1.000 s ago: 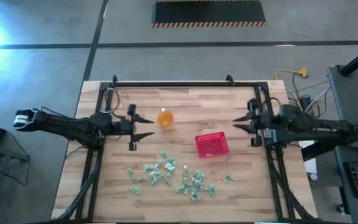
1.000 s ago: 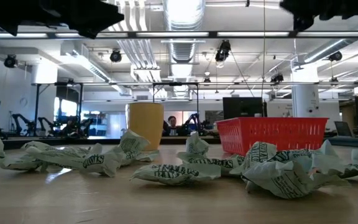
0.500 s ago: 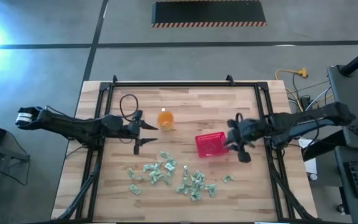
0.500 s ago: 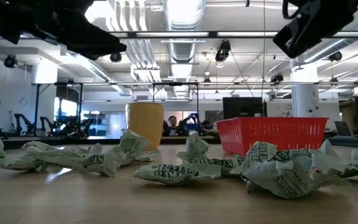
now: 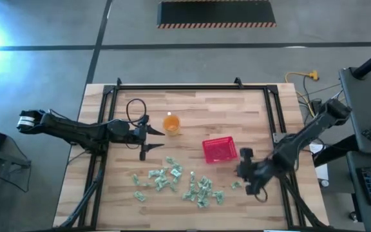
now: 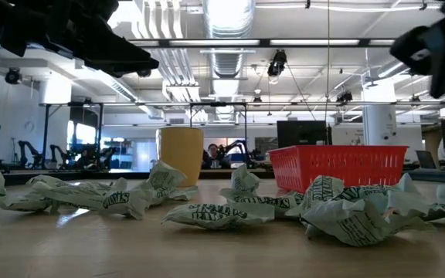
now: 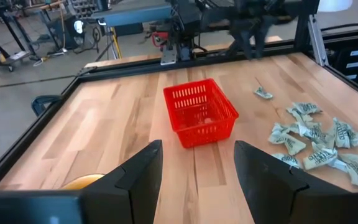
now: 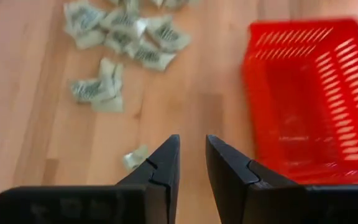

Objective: Pick and place Stevia / Truvia into bins
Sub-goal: Put the stevia packet into the basket

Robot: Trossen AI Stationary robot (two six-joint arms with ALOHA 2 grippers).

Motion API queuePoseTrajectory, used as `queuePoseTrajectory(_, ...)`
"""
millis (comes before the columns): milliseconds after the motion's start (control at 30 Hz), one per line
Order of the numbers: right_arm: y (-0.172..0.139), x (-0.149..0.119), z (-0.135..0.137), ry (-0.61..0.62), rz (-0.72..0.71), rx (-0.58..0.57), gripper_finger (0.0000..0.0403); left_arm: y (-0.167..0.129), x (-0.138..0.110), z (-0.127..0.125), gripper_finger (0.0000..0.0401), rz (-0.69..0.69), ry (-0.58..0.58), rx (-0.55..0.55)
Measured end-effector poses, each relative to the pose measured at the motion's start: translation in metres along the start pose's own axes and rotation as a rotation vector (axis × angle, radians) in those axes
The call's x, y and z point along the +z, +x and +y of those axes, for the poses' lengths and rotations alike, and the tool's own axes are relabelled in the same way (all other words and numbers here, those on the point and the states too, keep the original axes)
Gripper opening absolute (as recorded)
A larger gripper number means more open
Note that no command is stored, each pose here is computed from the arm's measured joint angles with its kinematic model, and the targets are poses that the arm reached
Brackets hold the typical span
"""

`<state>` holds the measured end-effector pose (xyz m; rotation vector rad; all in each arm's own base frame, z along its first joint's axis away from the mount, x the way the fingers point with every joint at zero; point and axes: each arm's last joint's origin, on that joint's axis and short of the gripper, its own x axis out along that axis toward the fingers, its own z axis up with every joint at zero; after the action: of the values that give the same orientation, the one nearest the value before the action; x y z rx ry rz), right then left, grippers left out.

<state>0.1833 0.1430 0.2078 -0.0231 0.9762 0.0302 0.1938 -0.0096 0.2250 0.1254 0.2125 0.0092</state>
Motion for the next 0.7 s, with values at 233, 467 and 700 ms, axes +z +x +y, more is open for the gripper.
queuePoseTrajectory(233,0.025,-0.015,0.032,0.015,0.115,-0.054,0.0068,0.001,0.000,0.000,0.0183,0.000,0.000,0.001)
queuePoseTrajectory(467,0.043,-0.020,0.038,0.080,0.181,-0.100,0.0079,0.004,-0.002,0.000,0.0183,0.007,0.001,0.000)
queuePoseTrajectory(700,0.047,-0.022,0.040,0.138,0.216,-0.089,0.0121,0.004,-0.003,-0.001,0.0183,0.011,0.001,-0.001)
